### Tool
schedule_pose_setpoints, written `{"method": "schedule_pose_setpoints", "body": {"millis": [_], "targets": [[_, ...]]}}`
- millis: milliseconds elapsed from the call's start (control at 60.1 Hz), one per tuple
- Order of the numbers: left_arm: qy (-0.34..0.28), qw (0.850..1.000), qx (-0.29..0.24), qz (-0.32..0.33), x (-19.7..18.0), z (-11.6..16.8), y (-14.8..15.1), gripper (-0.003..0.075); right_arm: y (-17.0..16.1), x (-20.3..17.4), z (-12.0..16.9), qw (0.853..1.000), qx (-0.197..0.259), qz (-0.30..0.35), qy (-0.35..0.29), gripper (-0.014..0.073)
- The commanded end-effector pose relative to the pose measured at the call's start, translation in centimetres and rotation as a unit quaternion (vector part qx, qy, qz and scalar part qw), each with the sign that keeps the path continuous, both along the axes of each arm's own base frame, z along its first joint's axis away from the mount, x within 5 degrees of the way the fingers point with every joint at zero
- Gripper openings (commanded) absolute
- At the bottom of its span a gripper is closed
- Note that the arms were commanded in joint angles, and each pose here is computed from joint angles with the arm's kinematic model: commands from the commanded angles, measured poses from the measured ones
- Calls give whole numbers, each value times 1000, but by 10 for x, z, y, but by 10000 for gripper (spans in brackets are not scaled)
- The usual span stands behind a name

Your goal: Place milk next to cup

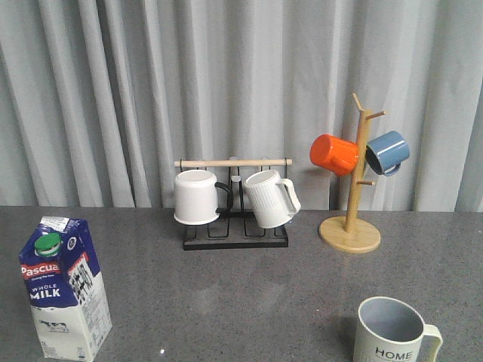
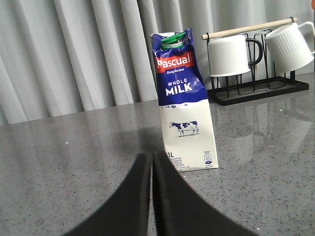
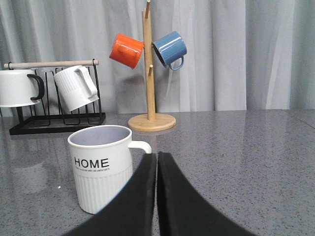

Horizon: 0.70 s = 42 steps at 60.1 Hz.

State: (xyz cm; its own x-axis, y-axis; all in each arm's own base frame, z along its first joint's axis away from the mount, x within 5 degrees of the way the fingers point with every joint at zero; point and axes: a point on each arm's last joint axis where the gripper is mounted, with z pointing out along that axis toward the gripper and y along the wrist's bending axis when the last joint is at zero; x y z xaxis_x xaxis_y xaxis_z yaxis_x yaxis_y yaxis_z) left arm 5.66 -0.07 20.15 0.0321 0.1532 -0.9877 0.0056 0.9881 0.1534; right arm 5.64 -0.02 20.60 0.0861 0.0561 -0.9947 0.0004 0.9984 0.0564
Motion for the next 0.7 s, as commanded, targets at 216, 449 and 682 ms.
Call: {"method": "schedule_pose_setpoints", "body": {"millis": [216, 449, 682], "targets": [[-40, 981, -189, -7, -1, 2, 1, -6, 1, -2, 8, 999, -3, 6, -53, -5], [-35, 940, -340, -15, -1, 2, 2, -6, 1, -2, 10, 997, 36, 10, -66, -5], [-21, 924, -382, -18, 0, -1, 1, 46, 0, -1, 6, 993, 109, 11, -44, 47]]}}
